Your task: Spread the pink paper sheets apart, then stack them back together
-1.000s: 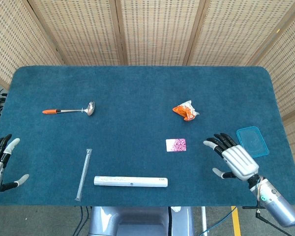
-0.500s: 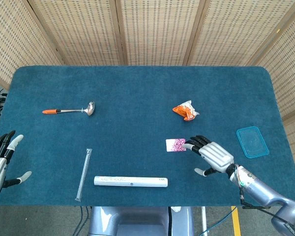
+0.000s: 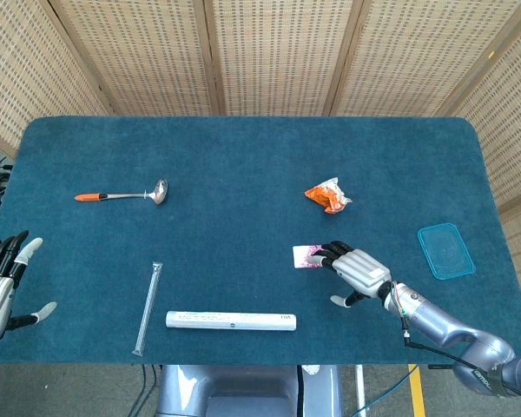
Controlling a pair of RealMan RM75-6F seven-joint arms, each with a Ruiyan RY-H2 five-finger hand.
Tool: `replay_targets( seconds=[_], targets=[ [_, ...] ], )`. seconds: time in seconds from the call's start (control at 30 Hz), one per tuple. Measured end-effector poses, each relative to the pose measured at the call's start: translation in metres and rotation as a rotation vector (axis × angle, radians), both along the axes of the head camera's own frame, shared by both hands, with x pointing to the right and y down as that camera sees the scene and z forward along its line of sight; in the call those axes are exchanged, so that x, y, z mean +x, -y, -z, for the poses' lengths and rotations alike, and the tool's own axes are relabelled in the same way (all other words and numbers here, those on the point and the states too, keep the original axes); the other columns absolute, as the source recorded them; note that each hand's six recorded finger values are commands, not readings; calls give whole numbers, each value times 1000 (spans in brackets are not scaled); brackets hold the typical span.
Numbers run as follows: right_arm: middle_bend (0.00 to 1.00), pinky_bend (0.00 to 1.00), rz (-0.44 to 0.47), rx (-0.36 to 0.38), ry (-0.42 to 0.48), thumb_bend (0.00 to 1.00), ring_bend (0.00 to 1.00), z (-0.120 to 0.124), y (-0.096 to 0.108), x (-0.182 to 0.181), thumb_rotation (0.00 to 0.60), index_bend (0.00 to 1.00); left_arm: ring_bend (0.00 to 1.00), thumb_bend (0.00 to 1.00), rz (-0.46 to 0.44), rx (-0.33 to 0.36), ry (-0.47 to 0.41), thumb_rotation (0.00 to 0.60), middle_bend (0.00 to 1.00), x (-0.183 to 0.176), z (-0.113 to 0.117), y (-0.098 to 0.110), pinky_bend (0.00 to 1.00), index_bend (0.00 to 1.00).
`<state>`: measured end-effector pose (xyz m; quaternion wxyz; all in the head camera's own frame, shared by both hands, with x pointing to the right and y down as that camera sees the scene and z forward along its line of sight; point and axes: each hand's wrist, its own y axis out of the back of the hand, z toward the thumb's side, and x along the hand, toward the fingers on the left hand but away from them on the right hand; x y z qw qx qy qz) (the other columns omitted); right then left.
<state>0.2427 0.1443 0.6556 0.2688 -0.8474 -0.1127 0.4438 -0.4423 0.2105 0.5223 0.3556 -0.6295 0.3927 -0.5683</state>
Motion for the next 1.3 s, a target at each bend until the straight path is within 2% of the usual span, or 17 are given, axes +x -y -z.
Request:
replay_targets(
  seconds=[0.47, 1.03, 1.3],
  targets=[
    [145, 0, 20, -43, -100, 363, 0, -33, 3, -1, 600, 141, 0, 0, 18, -13, -2, 573, 0, -7, -8, -1, 0, 87],
    [145, 0, 61, -57, -138, 363, 0, -53, 4, -16, 600, 141, 0, 0, 40, -22, -2, 571, 0, -16, -11, -4, 0, 87],
    [145, 0, 95, -34, -165, 363, 0, -58, 4, -17, 600, 141, 0, 0, 48, -22, -1, 573, 0, -20, -11, -6, 0, 88]
  ],
)
